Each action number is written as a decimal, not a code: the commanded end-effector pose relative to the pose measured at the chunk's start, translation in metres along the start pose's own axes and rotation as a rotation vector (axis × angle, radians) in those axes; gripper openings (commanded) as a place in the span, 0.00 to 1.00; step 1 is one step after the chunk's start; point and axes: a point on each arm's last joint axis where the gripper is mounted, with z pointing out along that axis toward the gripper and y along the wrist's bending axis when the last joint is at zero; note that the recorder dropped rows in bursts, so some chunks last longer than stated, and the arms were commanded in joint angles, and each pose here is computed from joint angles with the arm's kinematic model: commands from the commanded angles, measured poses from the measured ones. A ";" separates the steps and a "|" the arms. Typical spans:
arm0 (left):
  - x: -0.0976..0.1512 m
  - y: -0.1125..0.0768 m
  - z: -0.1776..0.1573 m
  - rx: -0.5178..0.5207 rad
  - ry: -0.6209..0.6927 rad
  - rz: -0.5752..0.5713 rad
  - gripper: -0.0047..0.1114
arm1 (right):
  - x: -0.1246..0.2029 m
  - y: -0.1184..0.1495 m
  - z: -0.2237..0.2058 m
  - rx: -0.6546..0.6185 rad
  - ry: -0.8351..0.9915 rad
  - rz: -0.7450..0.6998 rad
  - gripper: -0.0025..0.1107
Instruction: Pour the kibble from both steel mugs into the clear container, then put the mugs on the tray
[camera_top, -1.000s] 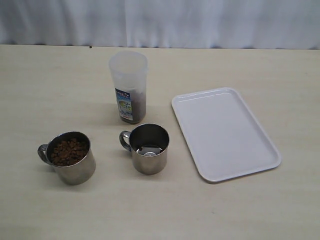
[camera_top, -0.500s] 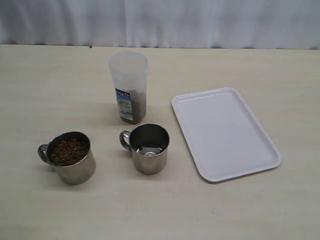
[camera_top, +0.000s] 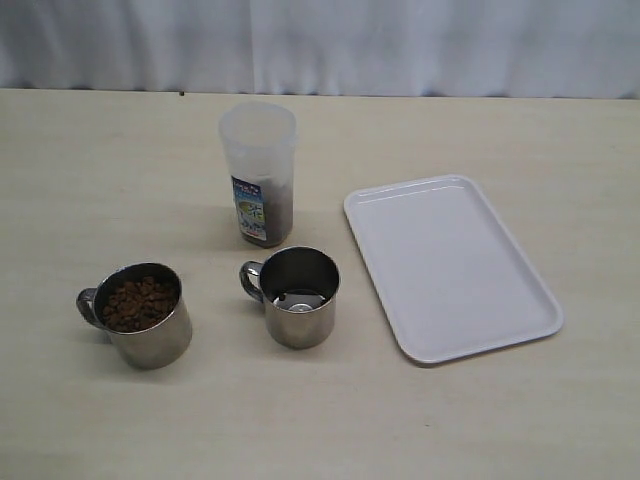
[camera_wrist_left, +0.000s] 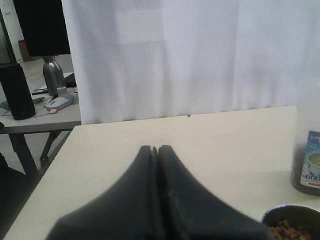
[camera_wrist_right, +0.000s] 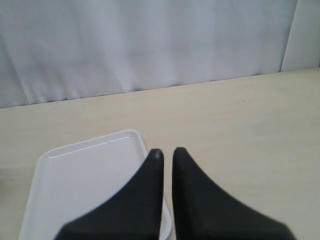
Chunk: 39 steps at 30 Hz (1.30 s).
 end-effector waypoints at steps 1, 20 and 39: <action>-0.007 0.000 0.000 0.004 -0.083 -0.117 0.04 | 0.000 0.000 0.000 -0.001 -0.004 -0.011 0.06; 0.017 -0.035 0.028 0.350 0.342 -0.260 0.04 | 0.000 0.000 0.000 -0.001 -0.004 -0.011 0.06; 0.062 -0.075 0.069 0.435 0.779 -0.006 0.17 | 0.000 0.000 0.000 -0.001 -0.004 -0.011 0.06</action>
